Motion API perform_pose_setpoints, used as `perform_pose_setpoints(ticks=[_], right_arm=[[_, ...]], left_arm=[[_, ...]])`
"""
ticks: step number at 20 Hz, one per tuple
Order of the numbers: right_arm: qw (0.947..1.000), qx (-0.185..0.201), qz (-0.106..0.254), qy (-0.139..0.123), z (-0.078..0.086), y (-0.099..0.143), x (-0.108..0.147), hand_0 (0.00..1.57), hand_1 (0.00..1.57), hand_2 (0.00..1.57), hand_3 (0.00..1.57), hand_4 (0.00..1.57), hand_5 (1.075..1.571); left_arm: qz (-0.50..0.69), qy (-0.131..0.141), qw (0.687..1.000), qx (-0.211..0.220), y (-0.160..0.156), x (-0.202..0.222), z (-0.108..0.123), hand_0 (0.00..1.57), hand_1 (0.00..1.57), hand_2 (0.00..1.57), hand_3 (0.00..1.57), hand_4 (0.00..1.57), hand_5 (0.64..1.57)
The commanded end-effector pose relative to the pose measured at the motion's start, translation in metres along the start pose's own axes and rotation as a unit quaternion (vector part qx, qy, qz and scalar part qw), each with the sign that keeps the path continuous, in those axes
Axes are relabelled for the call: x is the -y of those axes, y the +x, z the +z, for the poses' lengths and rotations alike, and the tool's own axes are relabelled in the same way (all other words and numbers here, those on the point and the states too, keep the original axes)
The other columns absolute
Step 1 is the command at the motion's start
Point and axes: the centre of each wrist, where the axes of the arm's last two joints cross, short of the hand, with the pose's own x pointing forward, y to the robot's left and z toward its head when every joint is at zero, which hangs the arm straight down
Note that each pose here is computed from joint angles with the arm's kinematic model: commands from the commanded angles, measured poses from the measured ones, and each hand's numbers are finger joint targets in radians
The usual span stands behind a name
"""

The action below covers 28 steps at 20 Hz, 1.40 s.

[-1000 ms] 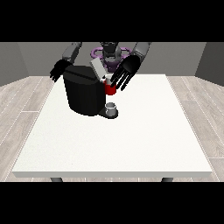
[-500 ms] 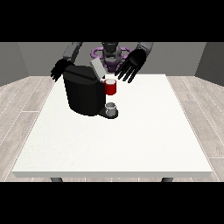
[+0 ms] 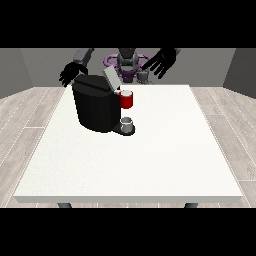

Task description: Insert the coffee pod into the coffee machine and close the lid

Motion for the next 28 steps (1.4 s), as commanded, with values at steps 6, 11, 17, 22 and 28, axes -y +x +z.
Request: perform_pose_setpoints(ticks=[6, 11, 17, 22, 28], right_arm=[[0.9992, -0.030, 0.020, -0.017, 0.019, -0.008, 0.021, 0.00, 0.00, 0.00, 0.00, 0.49, 1.571], [0.9990, 0.007, 0.034, 0.030, 0.017, 0.005, 0.031, 0.00, 0.00, 0.00, 0.00, 0.35, 1.571], [0.9949, 0.014, 0.044, 0.089, 0.004, 0.050, 0.010, 0.00, 0.00, 0.00, 0.00, 0.00, 1.571], [0.9924, 0.034, 0.042, 0.111, -0.004, 0.043, 0.010, 0.00, 0.00, 0.00, 0.00, 0.00, 1.571], [0.9866, 0.050, 0.079, 0.134, -0.016, 0.072, -0.007, 0.00, 0.00, 0.00, 0.00, 0.24, 1.571]], left_arm=[[0.232, 0.006, 0.972, -0.038, -0.071, 0.079, 0.043, 0.00, 0.00, 0.00, 0.00, 0.00, 1.571], [0.287, 0.022, 0.956, -0.054, -0.104, 0.108, 0.078, 0.00, 0.00, 0.00, 0.00, 0.23, 1.571], [0.336, 0.012, 0.936, -0.099, -0.121, 0.134, 0.103, 0.00, 0.00, 0.00, 0.00, 0.00, 1.571], [0.376, 0.004, 0.924, -0.066, -0.097, 0.161, 0.098, 0.00, 0.00, 0.00, 0.00, 0.14, 1.571], [0.380, 0.009, 0.924, -0.048, -0.098, 0.149, 0.115, 0.00, 0.00, 0.00, 0.00, 0.09, 1.571]])
